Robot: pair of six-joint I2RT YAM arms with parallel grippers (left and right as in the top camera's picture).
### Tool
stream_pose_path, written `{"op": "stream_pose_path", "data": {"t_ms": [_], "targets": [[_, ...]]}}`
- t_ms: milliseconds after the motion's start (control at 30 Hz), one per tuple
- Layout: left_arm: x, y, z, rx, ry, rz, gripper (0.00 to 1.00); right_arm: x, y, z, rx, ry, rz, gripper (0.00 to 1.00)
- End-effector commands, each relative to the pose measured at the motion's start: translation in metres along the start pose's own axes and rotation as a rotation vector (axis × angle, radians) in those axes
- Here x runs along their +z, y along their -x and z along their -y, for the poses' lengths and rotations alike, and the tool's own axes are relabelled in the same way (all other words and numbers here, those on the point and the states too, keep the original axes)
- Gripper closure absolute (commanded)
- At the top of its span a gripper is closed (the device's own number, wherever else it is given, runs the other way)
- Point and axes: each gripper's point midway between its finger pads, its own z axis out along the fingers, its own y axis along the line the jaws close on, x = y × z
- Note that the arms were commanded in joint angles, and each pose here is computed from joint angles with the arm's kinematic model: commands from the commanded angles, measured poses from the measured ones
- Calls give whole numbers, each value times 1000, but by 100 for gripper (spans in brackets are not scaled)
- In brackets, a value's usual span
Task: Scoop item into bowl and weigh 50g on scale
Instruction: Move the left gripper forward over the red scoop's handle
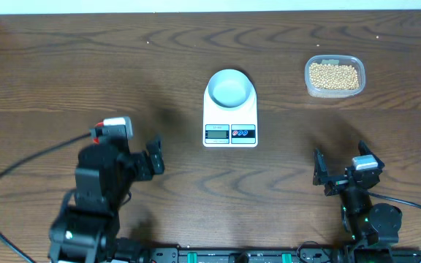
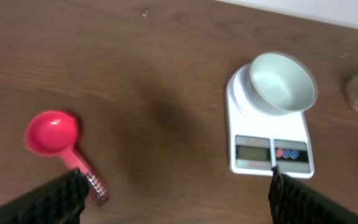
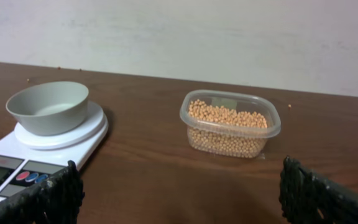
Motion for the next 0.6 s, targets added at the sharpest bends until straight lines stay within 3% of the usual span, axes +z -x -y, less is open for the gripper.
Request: {"op": "stream_pose_path", "data": {"t_ms": [0, 567], "targets": [[-7, 25, -6, -11, 67, 5, 5, 0, -2, 0, 13, 0, -6, 1], [-1, 26, -5, -9, 74, -20, 5, 0, -2, 0, 13, 0, -6, 1]]}}
